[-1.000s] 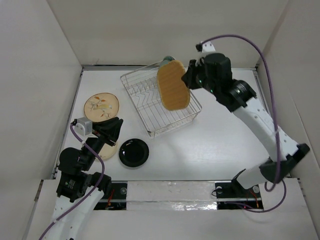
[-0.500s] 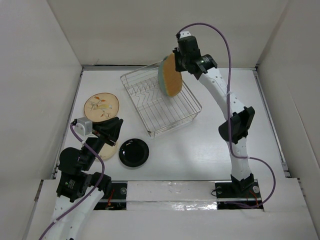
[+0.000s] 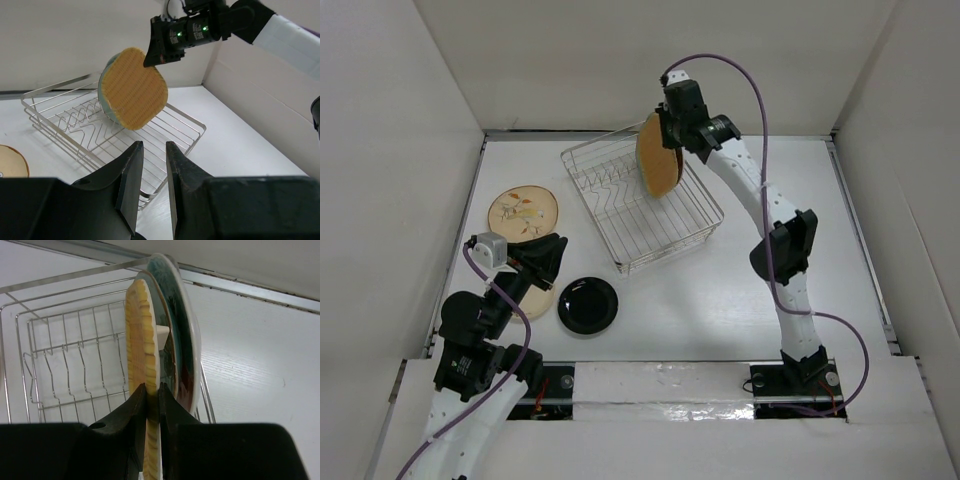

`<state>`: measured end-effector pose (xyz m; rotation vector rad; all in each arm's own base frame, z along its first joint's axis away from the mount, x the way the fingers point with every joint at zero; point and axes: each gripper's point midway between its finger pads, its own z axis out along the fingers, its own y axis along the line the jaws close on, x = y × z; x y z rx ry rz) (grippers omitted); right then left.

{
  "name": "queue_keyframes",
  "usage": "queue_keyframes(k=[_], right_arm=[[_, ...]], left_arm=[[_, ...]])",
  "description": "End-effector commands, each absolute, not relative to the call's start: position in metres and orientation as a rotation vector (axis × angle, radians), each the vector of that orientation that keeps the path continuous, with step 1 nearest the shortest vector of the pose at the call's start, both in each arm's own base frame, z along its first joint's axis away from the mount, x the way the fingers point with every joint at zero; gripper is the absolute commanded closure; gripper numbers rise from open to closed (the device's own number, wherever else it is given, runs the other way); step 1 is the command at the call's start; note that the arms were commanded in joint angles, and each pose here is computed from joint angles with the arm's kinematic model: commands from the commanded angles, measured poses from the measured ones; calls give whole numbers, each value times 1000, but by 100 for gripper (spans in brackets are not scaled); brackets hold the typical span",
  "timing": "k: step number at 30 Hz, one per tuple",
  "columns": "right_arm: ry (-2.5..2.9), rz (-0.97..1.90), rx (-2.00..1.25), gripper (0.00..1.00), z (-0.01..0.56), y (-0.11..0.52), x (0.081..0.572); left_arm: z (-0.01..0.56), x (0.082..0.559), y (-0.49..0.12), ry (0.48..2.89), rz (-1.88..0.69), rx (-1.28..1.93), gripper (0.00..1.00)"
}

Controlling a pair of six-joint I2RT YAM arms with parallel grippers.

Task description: Load the plates into the dish rack

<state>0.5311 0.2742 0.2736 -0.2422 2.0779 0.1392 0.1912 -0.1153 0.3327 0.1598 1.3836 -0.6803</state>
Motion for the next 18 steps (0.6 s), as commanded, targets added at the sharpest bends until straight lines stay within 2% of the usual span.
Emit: queue_keyframes(k=[1,6,11,12,15,16,18], right_arm=[[1956,132,-248,100,295,291,546],[1908,120,-294,100,301,309,543],[1927,121,-308,98,280,315,550],[1921,129,-305,95,279,317,552],[1904,149,-292,68,274,324,551],[1900,154,-282,53,274,324,551],[1876,172,-263,41,283,323,550]], left_arm=[[345,192,-116,1338,-683,167,78],[345,192,-116,1339,-682,167,78],[344,193,-116,1341,-681,166,78],[345,193,-116,1341,-679,163,78],[343,195,-115,1351,-675,156,78],[341,197,-116,1358,-672,153,78],[340,200,-114,1368,-668,132,77]])
